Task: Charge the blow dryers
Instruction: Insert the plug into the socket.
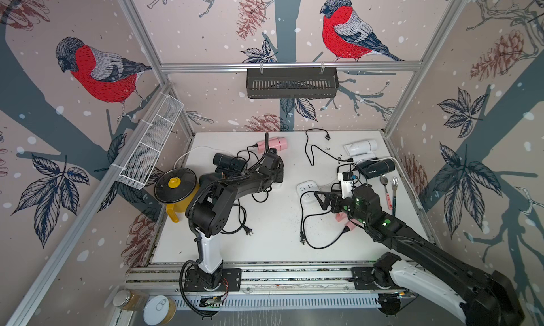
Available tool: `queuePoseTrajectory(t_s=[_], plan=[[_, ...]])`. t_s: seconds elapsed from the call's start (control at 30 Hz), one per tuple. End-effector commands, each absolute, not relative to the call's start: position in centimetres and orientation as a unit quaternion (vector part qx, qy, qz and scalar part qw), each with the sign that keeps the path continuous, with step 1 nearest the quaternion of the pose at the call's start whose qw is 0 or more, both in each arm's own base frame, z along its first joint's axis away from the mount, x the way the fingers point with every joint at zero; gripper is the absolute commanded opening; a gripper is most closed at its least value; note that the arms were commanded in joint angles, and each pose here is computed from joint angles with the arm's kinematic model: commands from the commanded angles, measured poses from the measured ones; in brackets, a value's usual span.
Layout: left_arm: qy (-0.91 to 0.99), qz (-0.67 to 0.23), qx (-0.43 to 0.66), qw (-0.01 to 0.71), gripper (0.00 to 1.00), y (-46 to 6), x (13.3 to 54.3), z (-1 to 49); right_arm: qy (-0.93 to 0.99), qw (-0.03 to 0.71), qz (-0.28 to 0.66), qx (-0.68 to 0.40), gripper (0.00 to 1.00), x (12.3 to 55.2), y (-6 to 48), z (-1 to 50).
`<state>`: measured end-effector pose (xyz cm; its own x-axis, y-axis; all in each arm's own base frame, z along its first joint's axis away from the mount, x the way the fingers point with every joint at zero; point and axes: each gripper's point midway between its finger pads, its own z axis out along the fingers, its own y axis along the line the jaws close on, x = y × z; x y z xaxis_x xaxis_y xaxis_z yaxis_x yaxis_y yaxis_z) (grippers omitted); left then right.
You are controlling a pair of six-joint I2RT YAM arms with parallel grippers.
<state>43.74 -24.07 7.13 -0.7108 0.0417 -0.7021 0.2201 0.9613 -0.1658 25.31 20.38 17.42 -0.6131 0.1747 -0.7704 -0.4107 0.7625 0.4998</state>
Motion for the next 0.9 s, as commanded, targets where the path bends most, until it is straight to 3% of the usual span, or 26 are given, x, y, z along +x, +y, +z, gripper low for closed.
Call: queuePoseTrajectory(t_s=[0.0,0.3,0.5,0.8,0.87], plan=[[0.915,-0.120,0.076,0.377,0.40,-24.2,43.8,8.4,0.824,0.447,0.342,-0.070,1.00,25.6,20.5,18.1],[0.904,-0.147,0.079,0.394,0.77,-24.4,43.0,12.0,0.824,0.447,0.339,-0.072,1.00,25.5,20.4,18.0],[0.903,-0.201,0.084,0.370,0.98,-24.2,39.1,13.5,0.818,0.450,0.346,-0.090,1.00,25.4,21.0,18.9],[0.903,-0.275,0.088,0.317,0.98,-22.4,32.9,15.0,0.824,0.438,0.339,-0.124,0.99,26.0,23.6,19.0],[0.914,-0.268,0.055,0.299,0.91,-20.9,32.2,14.1,0.824,0.434,0.341,-0.128,0.99,26.1,24.3,19.1]])
